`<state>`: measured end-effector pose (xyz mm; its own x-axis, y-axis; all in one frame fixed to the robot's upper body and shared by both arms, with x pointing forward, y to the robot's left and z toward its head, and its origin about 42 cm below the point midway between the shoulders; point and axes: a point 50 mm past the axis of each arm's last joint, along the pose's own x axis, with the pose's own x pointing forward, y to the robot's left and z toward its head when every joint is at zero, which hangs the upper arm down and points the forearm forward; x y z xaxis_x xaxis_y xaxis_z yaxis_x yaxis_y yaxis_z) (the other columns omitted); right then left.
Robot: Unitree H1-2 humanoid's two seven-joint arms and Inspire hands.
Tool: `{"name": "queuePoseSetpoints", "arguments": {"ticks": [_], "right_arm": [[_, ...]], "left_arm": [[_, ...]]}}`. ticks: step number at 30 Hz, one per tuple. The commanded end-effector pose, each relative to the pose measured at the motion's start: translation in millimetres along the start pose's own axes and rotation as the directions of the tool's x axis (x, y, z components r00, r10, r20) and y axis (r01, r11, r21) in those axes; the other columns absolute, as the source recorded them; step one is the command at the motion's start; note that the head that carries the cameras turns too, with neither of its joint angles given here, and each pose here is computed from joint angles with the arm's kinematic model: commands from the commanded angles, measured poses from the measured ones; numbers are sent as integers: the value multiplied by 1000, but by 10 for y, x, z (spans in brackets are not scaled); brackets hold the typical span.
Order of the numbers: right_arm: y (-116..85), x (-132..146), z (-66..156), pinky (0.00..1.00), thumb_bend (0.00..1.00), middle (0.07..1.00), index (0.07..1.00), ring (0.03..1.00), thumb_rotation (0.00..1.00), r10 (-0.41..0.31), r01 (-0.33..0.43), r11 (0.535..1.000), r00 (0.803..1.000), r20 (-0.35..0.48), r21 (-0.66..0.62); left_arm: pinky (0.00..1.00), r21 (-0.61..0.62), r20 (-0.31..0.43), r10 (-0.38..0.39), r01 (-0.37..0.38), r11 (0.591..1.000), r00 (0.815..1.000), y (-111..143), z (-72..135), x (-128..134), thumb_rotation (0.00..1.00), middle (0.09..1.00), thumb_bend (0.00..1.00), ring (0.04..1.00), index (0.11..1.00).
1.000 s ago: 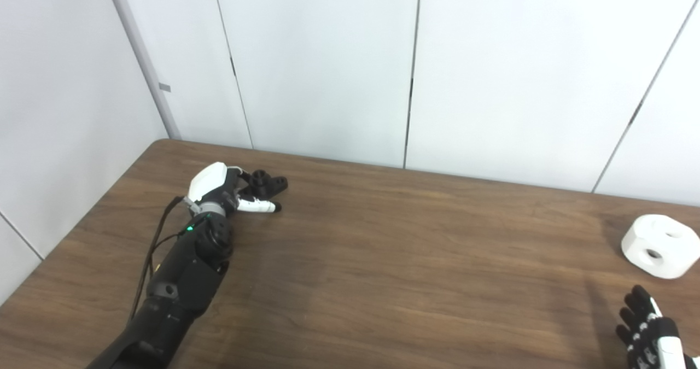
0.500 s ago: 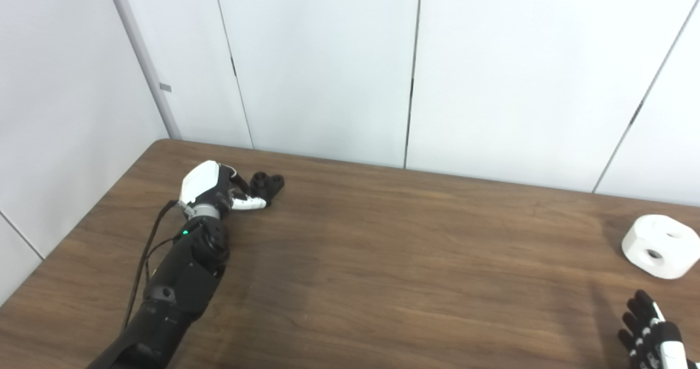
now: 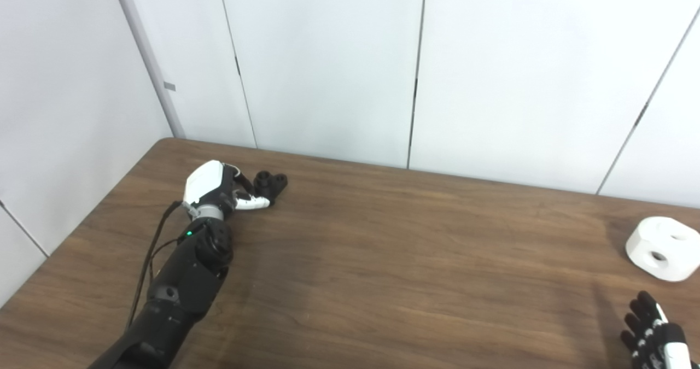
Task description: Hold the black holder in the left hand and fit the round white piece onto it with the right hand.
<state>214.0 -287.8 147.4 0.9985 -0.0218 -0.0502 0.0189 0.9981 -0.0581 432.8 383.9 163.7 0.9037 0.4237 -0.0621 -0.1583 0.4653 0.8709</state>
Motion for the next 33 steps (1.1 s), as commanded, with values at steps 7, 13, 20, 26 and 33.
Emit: {"name": "queuePoseSetpoints", "arguments": {"ticks": [7, 13, 20, 26, 33], "right_arm": [[14, 27, 148, 1000, 524, 1000, 1000, 1000, 1000, 3, -2, 1000, 998, 64, -9], [67, 46, 151, 1000, 496, 1000, 1000, 1000, 1000, 4, -3, 1000, 998, 60, -10], [117, 94, 144, 1000, 484, 1000, 1000, 1000, 1000, 3, -1, 1000, 998, 60, -26], [159, 127, 135, 1000, 491, 1000, 1000, 1000, 1000, 3, -1, 1000, 998, 67, -26], [155, 133, 163, 1000, 516, 996, 1000, 1000, 1000, -1, 4, 999, 998, 68, -40]], "left_arm": [[1000, 19, 98, -52, 50, 999, 994, 109, 156, -63, 44, 766, 519, 884, 486], [1000, 33, 146, -113, 109, 993, 983, 65, 217, -236, 46, 772, 520, 894, 486], [1000, 62, 227, -175, 165, 984, 958, -11, 337, -514, 44, 785, 518, 909, 487], [1000, 126, 338, -215, 183, 975, 916, -106, 488, -777, 43, 775, 518, 890, 487], [994, 195, 475, -229, 152, 969, 849, -181, 704, -1119, 45, 771, 519, 870, 486]]}}
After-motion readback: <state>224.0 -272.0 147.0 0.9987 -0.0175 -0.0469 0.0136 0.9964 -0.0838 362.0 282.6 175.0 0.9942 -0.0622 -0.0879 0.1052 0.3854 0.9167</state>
